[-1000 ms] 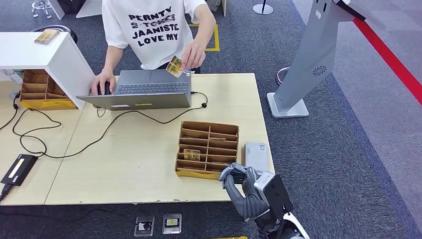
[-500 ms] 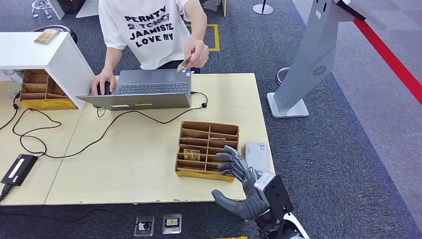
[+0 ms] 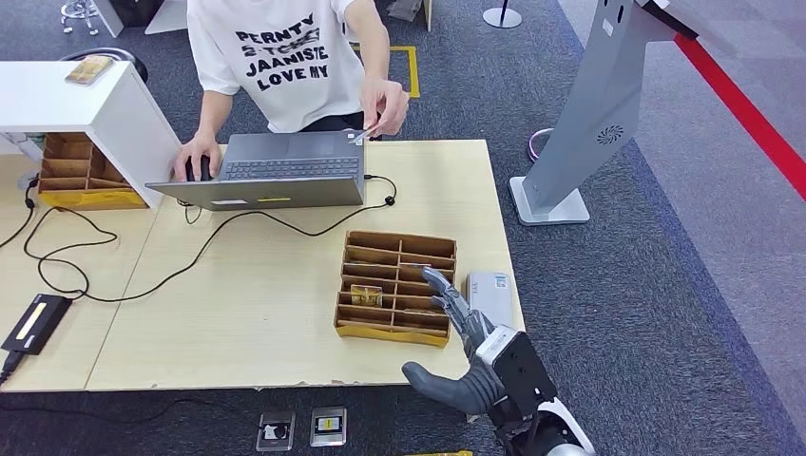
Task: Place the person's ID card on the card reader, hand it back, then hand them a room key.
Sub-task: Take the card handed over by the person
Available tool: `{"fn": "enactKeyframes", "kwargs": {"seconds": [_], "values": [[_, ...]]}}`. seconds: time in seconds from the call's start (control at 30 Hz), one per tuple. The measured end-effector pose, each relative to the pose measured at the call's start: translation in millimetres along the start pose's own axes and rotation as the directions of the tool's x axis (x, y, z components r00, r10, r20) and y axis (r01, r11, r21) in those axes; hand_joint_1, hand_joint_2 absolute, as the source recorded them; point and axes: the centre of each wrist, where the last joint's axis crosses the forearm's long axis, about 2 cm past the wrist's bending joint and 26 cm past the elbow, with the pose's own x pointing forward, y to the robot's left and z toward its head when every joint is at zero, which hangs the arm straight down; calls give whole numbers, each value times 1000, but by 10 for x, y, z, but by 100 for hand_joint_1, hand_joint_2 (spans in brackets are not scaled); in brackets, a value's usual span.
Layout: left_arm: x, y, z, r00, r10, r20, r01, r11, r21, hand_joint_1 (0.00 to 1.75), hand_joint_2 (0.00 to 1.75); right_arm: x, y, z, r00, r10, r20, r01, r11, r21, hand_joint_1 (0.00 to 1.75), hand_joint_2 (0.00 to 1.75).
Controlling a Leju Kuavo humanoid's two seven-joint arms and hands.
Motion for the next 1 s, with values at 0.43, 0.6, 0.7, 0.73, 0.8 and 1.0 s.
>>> {"fn": "enactKeyframes", "kwargs": {"seconds": [0.43, 0.6, 0.7, 0.73, 0.8, 1.0], "values": [[6, -16, 6, 1000, -6, 4, 6, 1000, 0, 0, 175, 445, -92, -464, 929, 330, 168, -327, 944, -48, 0, 175], [9, -33, 12, 1000, -6, 4, 6, 1000, 4, 0, 175, 671, -74, -661, 846, 479, 232, -461, 878, -130, 0, 175], [14, -44, 16, 1000, -8, -4, 8, 1000, 7, 0, 175, 784, -50, -742, 776, 570, 271, -530, 821, -210, 0, 175], [17, -47, 18, 1000, -8, -8, 8, 1000, 10, 0, 175, 829, -40, -773, 738, 611, 286, -558, 791, -251, 0, 175], [26, -58, 24, 1000, -7, -11, 7, 1000, 12, 0, 175, 917, -11, -835, 663, 679, 313, -597, 733, -326, 0, 175], [35, -67, 29, 1000, -17, -2, 17, 1000, 7, 0, 175, 1063, 108, -1012, 506, 783, 361, -638, 622, -455, 0, 175]]}}
